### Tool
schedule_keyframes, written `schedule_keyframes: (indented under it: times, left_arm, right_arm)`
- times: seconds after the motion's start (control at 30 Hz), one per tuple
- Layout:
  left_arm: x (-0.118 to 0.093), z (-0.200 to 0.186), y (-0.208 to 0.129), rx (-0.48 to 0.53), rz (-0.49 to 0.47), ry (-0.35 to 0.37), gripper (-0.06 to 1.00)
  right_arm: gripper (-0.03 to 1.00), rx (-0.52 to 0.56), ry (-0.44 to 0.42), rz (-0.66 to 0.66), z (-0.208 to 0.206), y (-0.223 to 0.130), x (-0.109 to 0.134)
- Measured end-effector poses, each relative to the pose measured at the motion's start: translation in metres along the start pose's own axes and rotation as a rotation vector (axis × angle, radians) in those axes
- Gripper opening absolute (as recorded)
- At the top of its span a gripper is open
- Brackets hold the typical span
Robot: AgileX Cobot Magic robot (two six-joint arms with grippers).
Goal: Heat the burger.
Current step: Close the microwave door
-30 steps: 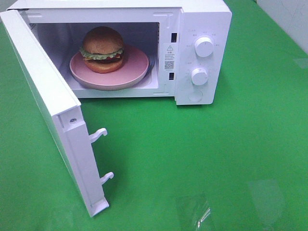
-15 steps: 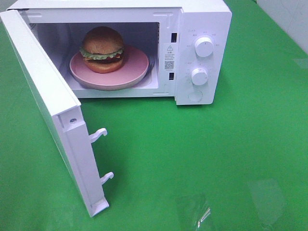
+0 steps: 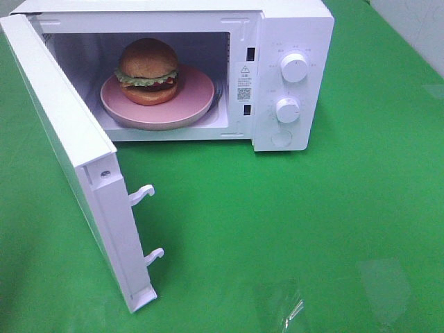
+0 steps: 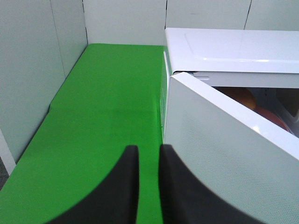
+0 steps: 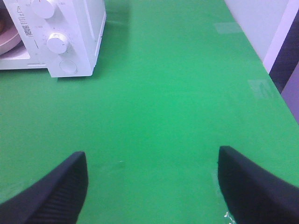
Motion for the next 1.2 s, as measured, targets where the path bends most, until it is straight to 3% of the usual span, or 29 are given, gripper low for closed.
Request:
schedule_keyframes:
  times: [0.03, 0.1, 0.4, 0.8, 1.2]
  left_arm:
    - [0.000, 0.000, 0.000, 0.000, 0.000, 0.000, 0.17]
    - [0.003, 0.014, -0.001, 0.021, -0.006, 0.012, 0.01]
    - [0.015, 0.038, 0.000, -0.050, -0.015, 0.057, 0.00]
    - [0.038, 0.055, -0.052, -0.129, -0.012, 0.150, 0.00]
    - [0.043, 0.068, -0.079, -0.079, 0.039, 0.163, 0.00]
  right_arm:
    - [0.75, 0.000, 0.000, 0.000, 0.000, 0.000, 0.000]
    - [0.75, 0.000, 0.000, 0.000, 0.000, 0.000, 0.000]
    - [0.75, 0.000, 0.000, 0.000, 0.000, 0.000, 0.000]
    - [0.75, 0.000, 0.000, 0.000, 0.000, 0.000, 0.000]
    - [0.75, 0.000, 0.000, 0.000, 0.000, 0.000, 0.000]
Point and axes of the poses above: a point on each arm's last joint axis where the gripper is mounted, z pointing out along that axis toward the gripper, x along the wrist's bending axis when the last joint is at zero, y = z × x, the point moved 9 cm from there along z, pointing out along that axis toward the gripper, and after that the axes turned 3 degrees about -z, right-handed, at the moved point
